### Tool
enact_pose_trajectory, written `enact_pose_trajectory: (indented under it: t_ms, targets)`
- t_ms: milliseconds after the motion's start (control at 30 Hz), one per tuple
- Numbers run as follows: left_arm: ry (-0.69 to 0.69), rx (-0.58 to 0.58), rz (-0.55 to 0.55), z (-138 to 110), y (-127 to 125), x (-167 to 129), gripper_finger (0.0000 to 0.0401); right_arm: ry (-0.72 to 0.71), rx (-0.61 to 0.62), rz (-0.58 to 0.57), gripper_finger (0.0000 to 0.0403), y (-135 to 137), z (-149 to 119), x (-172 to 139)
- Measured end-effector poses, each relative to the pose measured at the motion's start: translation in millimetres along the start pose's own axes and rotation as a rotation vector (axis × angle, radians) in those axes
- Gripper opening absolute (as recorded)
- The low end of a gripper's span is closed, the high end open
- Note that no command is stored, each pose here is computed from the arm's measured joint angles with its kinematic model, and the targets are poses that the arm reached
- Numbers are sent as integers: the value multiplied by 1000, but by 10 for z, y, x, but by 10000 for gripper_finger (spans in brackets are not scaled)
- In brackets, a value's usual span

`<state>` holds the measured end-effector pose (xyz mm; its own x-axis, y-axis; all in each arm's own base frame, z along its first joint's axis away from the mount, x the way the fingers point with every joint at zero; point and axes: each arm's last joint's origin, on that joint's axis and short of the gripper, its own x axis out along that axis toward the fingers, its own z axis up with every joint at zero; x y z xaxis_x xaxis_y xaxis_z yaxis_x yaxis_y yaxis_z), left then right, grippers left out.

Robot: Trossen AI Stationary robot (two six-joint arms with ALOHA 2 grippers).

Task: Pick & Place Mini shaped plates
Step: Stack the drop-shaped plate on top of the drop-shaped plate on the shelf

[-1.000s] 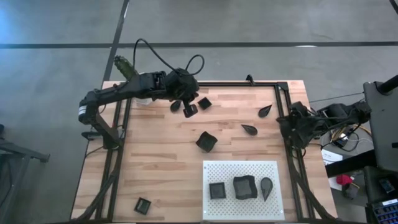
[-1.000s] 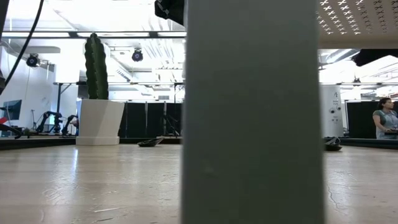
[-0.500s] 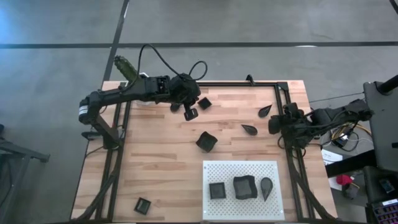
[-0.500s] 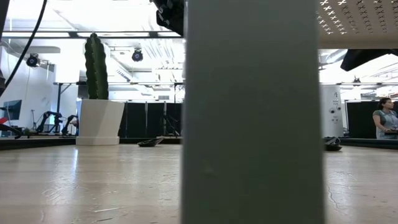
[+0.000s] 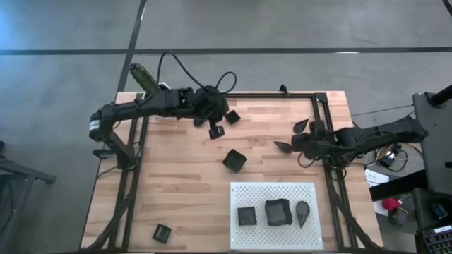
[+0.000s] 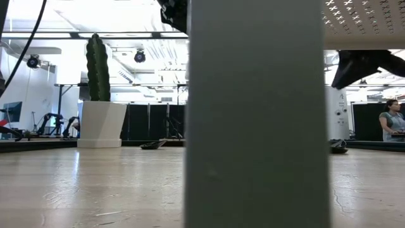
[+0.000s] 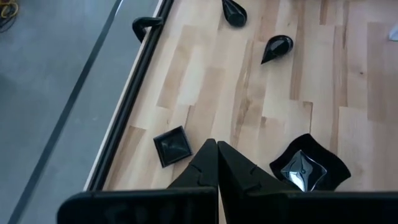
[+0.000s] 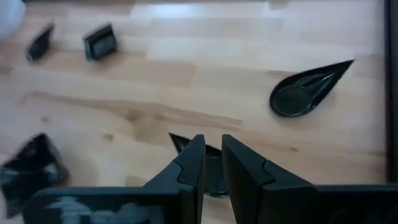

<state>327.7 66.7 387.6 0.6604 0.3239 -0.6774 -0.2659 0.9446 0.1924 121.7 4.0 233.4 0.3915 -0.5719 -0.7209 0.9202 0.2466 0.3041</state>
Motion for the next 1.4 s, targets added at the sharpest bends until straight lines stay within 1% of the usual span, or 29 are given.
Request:
enact_pose_trajectory:
  t_ms: [67, 200, 300, 367, 500, 767, 967, 1267, 1400]
  targets:
    - [0, -6, -3, 0, -14, -1, 0, 6, 1, -30, 52, -15, -13, 49]
    - [-3, -55, -14, 4, -68, -12, 0, 5, 33, -78, 52, -45, -50, 150]
    - [-5, -44, -34, 4, -157, -24, 0, 36, 56, -82, 52, -55, -94, 229]
    - [-2, -38, -50, -5, -231, -27, 0, 62, 44, -64, 52, -52, -136, 284]
    - [-3, -31, -80, -12, -372, -52, 0, 124, 58, -25, 52, -52, -199, 347]
    - [-24, 14, -132, -6, -601, -121, 0, 188, 83, -95, 52, -174, -332, 480]
    - [-39, 19, -142, 5, -647, -137, 0, 216, 94, -66, 52, -137, -397, 561]
    - [-51, 26, -140, 16, -648, -138, 0, 195, 66, -112, 54, -149, -442, 631]
    - [-51, 27, -140, 17, -648, -138, 0, 196, 56, -126, 69, -144, -457, 651]
